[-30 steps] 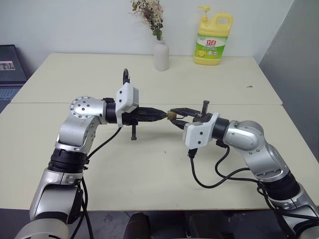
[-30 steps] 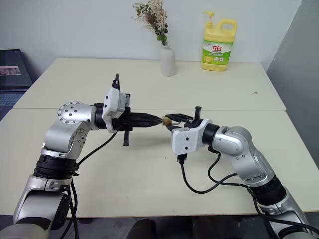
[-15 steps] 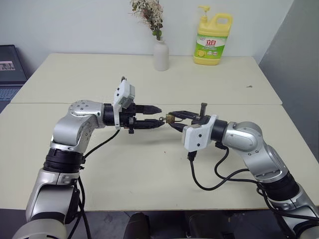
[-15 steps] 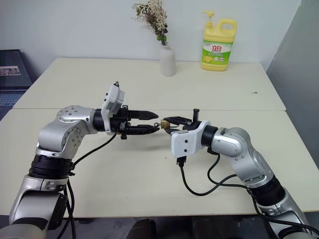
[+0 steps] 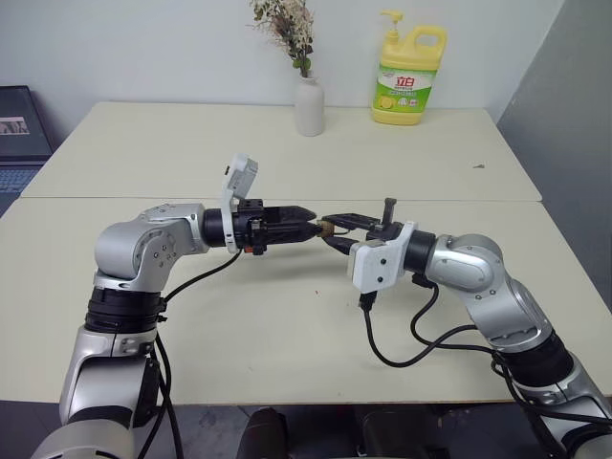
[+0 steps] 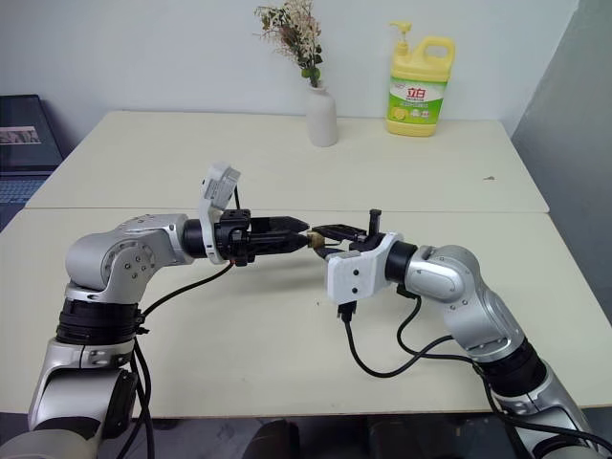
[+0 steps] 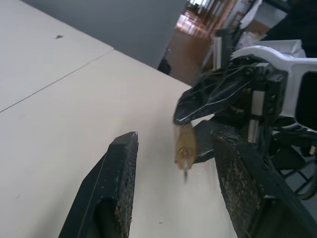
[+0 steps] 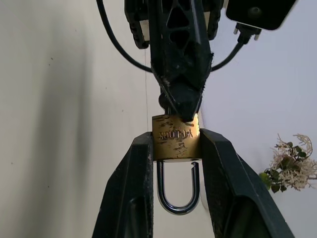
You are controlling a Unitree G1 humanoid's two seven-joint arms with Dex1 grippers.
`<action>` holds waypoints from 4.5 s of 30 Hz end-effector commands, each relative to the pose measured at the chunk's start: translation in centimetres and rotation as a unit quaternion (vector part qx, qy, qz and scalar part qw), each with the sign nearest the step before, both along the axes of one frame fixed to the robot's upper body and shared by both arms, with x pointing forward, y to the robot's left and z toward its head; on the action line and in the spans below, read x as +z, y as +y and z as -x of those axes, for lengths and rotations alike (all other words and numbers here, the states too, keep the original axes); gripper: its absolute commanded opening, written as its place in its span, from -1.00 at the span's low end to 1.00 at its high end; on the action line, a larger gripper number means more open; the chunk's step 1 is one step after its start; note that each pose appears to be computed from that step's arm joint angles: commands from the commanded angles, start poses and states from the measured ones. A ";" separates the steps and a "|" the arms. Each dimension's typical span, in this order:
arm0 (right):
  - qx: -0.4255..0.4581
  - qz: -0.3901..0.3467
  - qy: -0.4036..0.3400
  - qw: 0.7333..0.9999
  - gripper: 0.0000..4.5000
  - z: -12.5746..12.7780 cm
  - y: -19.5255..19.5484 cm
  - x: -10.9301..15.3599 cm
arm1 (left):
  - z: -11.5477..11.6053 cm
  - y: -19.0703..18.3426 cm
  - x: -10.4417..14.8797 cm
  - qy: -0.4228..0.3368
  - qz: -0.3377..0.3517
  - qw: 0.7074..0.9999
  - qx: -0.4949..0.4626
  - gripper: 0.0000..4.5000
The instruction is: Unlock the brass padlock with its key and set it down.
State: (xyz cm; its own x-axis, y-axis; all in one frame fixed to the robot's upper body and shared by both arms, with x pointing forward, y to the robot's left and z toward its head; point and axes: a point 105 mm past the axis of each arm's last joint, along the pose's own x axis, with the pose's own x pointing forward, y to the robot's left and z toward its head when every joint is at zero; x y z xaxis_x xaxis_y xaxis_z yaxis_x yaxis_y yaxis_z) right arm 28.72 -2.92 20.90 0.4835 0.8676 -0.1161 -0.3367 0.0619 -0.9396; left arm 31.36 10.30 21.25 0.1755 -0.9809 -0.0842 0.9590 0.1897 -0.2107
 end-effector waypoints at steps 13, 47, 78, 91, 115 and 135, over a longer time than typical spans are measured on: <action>0.019 -0.011 -0.021 1.000 -0.59 0.8 0.7 1.5 | 0.9 -0.2 0.1 -0.022 -0.018 0.999 -0.022 0.09; 0.022 -0.009 -0.017 1.000 -0.59 1.0 0.7 1.4 | 0.0 -0.2 0.4 -0.006 0.005 1.000 -0.008 -0.16; 0.008 0.006 -0.013 1.000 0.84 0.9 -0.8 0.3 | 0.3 0.1 0.8 -0.014 -0.006 0.999 -0.033 -0.93; -0.004 -0.042 0.082 0.996 0.73 1.4 -5.2 2.2 | -0.4 0.6 1.3 -0.048 -0.016 0.998 -0.037 -0.93; 0.085 -0.069 0.129 0.986 -1.00 1.8 -1.2 3.6 | 1.1 -0.1 2.7 -0.074 -0.019 0.994 -0.083 -0.93; 0.075 -0.027 0.132 0.988 -1.00 0.6 -2.4 2.1 | 2.1 0.2 2.8 -0.071 -0.017 0.993 -0.090 -0.93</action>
